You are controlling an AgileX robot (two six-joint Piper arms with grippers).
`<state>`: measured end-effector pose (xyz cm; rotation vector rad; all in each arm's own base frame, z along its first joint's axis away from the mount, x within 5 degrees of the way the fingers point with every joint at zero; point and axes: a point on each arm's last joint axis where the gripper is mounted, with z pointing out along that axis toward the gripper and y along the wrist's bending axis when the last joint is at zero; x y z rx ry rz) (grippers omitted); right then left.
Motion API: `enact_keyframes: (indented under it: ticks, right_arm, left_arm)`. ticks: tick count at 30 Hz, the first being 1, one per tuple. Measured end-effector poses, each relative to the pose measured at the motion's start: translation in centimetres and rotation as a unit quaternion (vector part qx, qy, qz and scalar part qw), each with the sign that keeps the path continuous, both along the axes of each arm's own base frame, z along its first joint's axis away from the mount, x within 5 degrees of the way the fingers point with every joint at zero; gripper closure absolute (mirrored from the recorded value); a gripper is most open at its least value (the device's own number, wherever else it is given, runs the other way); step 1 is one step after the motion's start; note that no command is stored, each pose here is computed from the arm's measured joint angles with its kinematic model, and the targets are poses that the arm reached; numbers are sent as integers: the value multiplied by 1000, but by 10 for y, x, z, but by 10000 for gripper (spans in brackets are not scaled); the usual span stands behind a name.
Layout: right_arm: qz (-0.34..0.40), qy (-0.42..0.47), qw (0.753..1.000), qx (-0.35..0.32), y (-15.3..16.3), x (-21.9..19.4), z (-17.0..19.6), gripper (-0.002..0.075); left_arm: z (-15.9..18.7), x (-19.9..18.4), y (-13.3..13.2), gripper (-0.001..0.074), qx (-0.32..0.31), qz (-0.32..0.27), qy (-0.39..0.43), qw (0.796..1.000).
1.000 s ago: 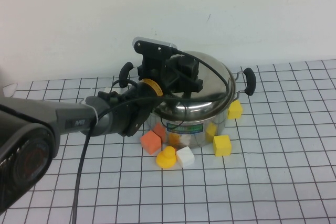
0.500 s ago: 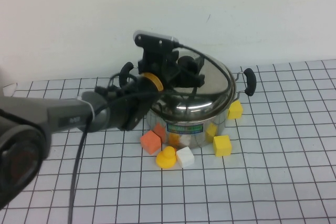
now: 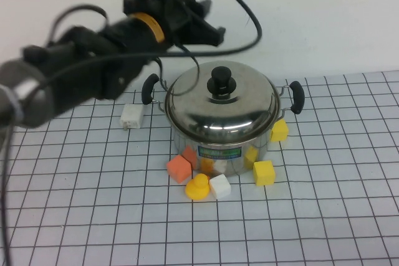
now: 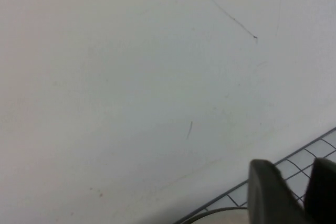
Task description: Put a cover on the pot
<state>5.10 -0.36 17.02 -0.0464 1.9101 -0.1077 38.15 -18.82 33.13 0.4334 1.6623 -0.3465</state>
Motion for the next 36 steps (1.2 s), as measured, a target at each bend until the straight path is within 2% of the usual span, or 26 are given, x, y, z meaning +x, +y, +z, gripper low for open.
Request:
enact_keyframes:
  ticks: [2,4,9,14,28,32,36]
  right_arm:
    - [0,0,1000,0,0,0,0,717]
    - [0,0,1000,0,0,0,0,717]
    - [0,0,1000,0,0,0,0,717]
    - [0,0,1000,0,0,0,0,717]
    - [0,0,1000,0,0,0,0,717]
    - [0,0,1000,0,0,0,0,717]
    - [0,0,1000,0,0,0,0,717]
  left_arm:
    - [18,-10,9,652,3,11,3,1000]
    - [38,-21,24,700,2,29,7,1000]
    - [80,-55,62,729,-36,74,21,996]
    - [88,-108,90,734,-46,88,13,995]
    - [16,-264,153,735,-2,115,46,992]
    - [-3,-297,170,735,-13,147,94,985]
    - [-12,-318,182,735,-31,176,107,978]
